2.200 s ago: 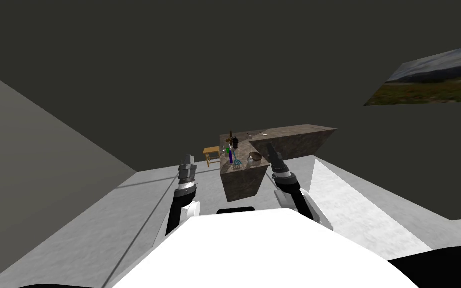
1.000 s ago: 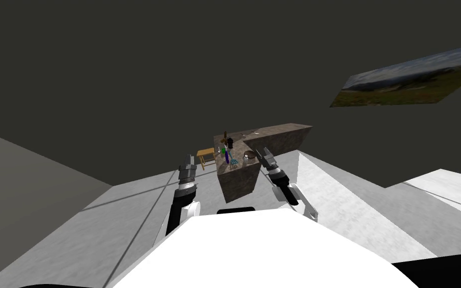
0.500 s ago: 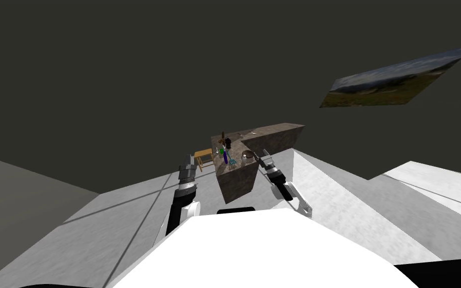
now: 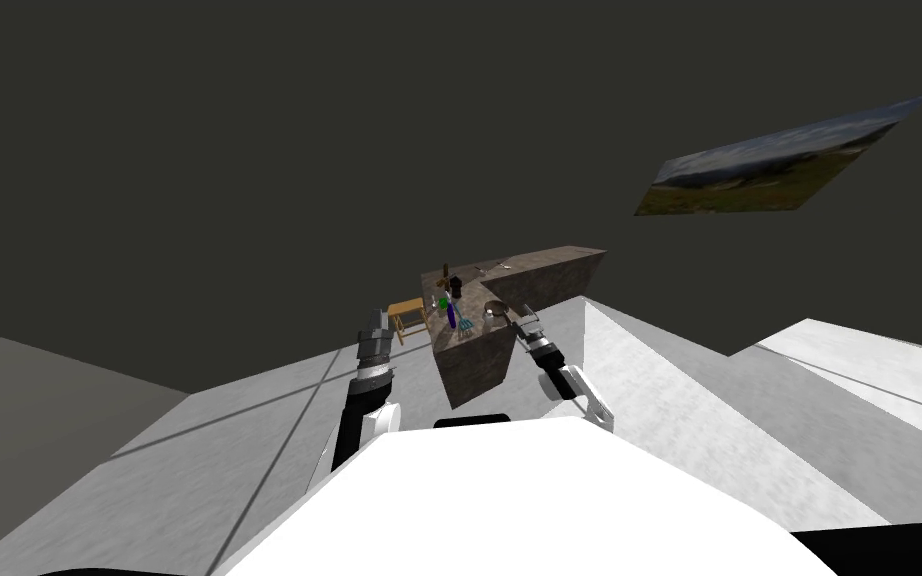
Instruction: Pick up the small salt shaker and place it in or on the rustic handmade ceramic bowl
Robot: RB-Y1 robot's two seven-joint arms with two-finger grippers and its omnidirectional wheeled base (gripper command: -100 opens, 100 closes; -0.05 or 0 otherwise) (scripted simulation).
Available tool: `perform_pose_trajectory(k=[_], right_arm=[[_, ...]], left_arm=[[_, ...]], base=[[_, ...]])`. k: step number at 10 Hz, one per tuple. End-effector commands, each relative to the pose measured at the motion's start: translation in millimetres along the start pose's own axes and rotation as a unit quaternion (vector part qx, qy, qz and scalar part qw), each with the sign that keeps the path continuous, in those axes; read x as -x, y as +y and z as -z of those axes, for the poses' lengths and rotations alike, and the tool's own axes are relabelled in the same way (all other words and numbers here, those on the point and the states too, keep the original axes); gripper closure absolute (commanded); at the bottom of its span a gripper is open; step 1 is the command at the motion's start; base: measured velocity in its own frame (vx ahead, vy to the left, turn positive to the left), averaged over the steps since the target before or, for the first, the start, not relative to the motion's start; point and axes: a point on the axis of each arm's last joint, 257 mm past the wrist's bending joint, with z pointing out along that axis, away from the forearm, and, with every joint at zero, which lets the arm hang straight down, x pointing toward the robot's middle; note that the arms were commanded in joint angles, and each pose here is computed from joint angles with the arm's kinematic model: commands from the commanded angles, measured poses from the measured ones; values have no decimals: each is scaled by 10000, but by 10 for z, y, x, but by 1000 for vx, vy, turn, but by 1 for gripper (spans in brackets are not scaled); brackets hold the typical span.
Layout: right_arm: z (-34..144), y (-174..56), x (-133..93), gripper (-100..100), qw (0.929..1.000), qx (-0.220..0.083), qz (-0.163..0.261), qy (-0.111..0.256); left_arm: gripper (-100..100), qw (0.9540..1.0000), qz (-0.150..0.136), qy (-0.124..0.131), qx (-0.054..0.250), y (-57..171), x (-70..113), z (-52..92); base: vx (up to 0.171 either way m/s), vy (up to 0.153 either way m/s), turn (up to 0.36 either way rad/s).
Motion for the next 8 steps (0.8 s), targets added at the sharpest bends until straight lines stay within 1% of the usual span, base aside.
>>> perform_pose_trajectory(k=[1, 4, 6, 7, 8], right_arm=[[24, -51, -192, -100, 9996, -36, 188, 197], [87, -85, -522, -100, 9977, -63, 427, 530], [160, -106, -767, -100, 9954, -66, 546, 783], [161, -106, -768, -100, 9954, -67, 545, 784], [198, -115, -878, -100, 9941, -62, 602, 899]], left_arm=[[0, 10000, 0, 0, 0, 0, 0, 0], [0, 10000, 0, 0, 0, 0, 0, 0], [0, 10000, 0, 0, 0, 0, 0, 0], [0, 10000, 0, 0, 0, 0, 0, 0], [0, 10000, 0, 0, 0, 0, 0, 0]], base=[[22, 26, 7], [26, 18, 30], [25, 16, 50], [23, 9, 17], [21, 10, 43]])
